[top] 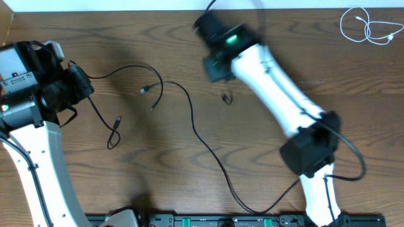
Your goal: Untangle cables
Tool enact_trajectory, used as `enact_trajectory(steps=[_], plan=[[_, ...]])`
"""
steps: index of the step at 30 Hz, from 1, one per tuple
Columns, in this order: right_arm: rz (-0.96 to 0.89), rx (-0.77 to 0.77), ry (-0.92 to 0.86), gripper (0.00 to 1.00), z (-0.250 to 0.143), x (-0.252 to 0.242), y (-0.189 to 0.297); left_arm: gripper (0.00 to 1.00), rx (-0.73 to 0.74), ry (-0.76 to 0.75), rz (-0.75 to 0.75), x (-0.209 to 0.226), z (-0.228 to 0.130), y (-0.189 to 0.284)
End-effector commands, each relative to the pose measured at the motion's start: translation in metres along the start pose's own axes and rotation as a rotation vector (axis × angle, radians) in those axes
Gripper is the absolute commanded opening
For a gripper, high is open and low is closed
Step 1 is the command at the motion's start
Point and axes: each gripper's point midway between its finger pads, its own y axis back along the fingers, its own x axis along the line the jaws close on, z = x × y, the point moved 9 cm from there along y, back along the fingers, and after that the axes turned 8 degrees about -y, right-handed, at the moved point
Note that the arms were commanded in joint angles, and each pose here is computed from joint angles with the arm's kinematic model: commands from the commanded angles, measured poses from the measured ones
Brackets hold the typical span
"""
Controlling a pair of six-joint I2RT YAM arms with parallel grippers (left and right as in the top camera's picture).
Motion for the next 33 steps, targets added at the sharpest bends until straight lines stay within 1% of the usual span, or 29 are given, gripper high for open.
enact_trajectory(steps=[1,2,3,6,8,10,12,13,18,22,23,25,26,27,28,29,31,32,33], plan=[[0.0,-0.163,-0.05,0.01,0.029,-0.063,0.071,0.07,-0.011,-0.017,-0.001,-0.002,0.002,0.003],[-0.017,-0.193,-0.105,0.01,0.036,-0.089,0.083,0.07,-0.01,-0.012,-0.002,-0.002,0.002,0.003],[-0.031,-0.204,-0.135,0.01,0.038,-0.105,0.09,0.07,-0.01,-0.013,-0.004,-0.003,0.002,0.003],[-0.1,-0.201,-0.227,0.01,0.038,-0.159,0.101,0.07,-0.008,-0.021,-0.008,-0.005,0.001,0.002],[-0.125,-0.211,-0.28,0.01,0.038,-0.184,0.106,0.07,-0.008,-0.025,-0.011,-0.007,0.001,0.002],[-0.135,-0.253,-0.312,0.01,0.041,-0.205,0.115,0.07,-0.012,-0.032,-0.016,-0.009,0.002,0.001],[-0.094,-0.307,-0.314,0.01,0.046,-0.212,0.126,0.07,-0.012,-0.037,-0.019,-0.01,0.002,0.001],[-0.031,-0.369,-0.295,0.01,0.053,-0.212,0.136,0.07,-0.012,-0.04,-0.021,-0.011,0.002,0.001],[0.034,-0.585,-0.255,0.01,0.077,-0.198,0.165,0.07,-0.017,-0.037,-0.022,-0.012,0.003,0.001],[0.062,-0.667,-0.218,0.01,0.089,-0.181,0.171,0.07,-0.025,-0.039,-0.022,-0.012,0.004,0.001],[0.086,-0.68,-0.184,0.01,0.091,-0.174,0.173,0.07,-0.027,-0.04,-0.023,-0.012,0.004,0.001],[0.196,-0.648,-0.013,0.01,0.087,-0.149,0.171,0.07,-0.032,-0.041,-0.023,-0.012,0.005,0.001],[0.336,-0.489,0.14,0.01,0.064,-0.113,0.16,0.07,-0.032,-0.041,-0.023,-0.012,0.005,0.001],[0.36,-0.431,0.17,0.01,0.055,-0.104,0.155,0.07,-0.032,-0.041,-0.023,-0.012,0.005,0.001],[0.404,-0.314,0.223,0.01,0.036,-0.086,0.148,0.07,-0.032,-0.041,-0.023,-0.012,0.005,0.001],[0.422,-0.265,0.247,0.01,0.028,-0.078,0.146,0.07,-0.032,-0.041,-0.023,-0.012,0.005,0.001],[0.457,-0.104,0.34,0.01,0.0,-0.051,0.137,0.07,-0.033,-0.042,-0.022,-0.012,0.005,0.001],[0.467,-0.036,0.376,0.01,-0.011,-0.039,0.132,0.07,-0.034,-0.042,-0.022,-0.012,0.006,0.001],[0.469,-0.019,0.39,0.01,-0.014,-0.033,0.129,0.07,-0.035,-0.043,-0.022,-0.012,0.006,0.001]])
